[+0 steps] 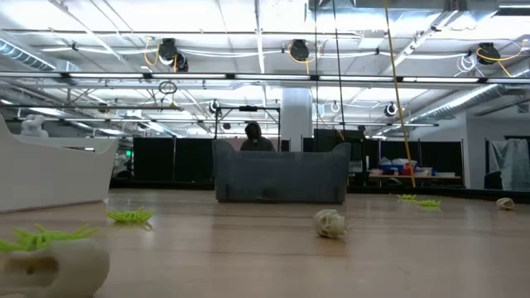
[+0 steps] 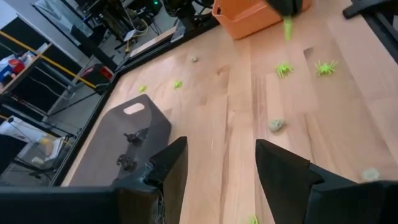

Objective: Sort Halloween decoration
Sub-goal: Put the green spider toy into the orange bin

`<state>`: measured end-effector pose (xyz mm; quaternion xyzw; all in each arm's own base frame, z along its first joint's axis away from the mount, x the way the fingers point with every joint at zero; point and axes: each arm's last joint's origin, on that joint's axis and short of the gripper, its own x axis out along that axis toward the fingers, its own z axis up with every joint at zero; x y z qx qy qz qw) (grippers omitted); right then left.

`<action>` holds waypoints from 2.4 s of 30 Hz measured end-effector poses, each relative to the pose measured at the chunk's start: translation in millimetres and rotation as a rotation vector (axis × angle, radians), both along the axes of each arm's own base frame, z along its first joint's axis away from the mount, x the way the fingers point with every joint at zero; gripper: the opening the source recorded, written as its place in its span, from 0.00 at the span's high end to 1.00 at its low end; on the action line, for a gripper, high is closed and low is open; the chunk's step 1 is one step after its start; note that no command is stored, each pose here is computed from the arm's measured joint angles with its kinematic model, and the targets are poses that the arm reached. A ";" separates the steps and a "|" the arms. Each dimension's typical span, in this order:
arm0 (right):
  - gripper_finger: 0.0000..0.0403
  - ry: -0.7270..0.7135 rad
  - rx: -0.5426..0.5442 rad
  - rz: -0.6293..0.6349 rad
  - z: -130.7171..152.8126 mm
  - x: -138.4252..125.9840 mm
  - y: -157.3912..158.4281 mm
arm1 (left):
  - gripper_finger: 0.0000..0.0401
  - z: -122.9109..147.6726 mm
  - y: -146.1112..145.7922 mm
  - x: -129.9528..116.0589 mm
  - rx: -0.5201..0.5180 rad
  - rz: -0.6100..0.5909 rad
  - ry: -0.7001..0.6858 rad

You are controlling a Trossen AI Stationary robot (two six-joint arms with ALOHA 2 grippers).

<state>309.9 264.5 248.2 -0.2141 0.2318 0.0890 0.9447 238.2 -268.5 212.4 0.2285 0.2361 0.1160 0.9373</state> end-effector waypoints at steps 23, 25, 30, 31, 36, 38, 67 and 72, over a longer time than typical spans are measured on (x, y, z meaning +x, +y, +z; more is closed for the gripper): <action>1.00 0.008 -0.220 0.109 18.2 -66.8 -62.5 | 0.54 2.3 26.1 35.4 -0.104 0.076 -0.005; 1.00 0.024 -0.255 0.124 20.0 -70.7 -66.0 | 0.54 2.4 27.7 36.8 -0.104 0.082 -0.006; 1.00 -0.007 -0.128 0.065 34.0 -76.5 -71.9 | 0.54 2.2 27.4 37.2 -0.117 0.072 0.003; 1.00 -0.010 -0.096 0.049 35.8 -77.2 -72.8 | 0.54 2.1 27.2 37.2 -0.121 0.067 0.007; 1.00 -0.018 0.036 -0.047 37.4 -77.0 -73.7 | 0.54 2.0 26.8 37.1 -0.124 0.063 0.010; 1.00 -0.018 0.078 -0.068 37.7 -76.9 -73.6 | 0.54 2.3 26.7 37.4 -0.127 0.063 0.007; 1.00 0.113 0.387 -0.270 44.7 -109.5 -82.6 | 0.54 1.8 26.2 37.2 -0.138 0.050 0.021; 1.00 0.216 0.432 -0.332 42.0 -128.8 -85.9 | 0.54 1.1 26.8 36.7 -0.128 0.051 0.030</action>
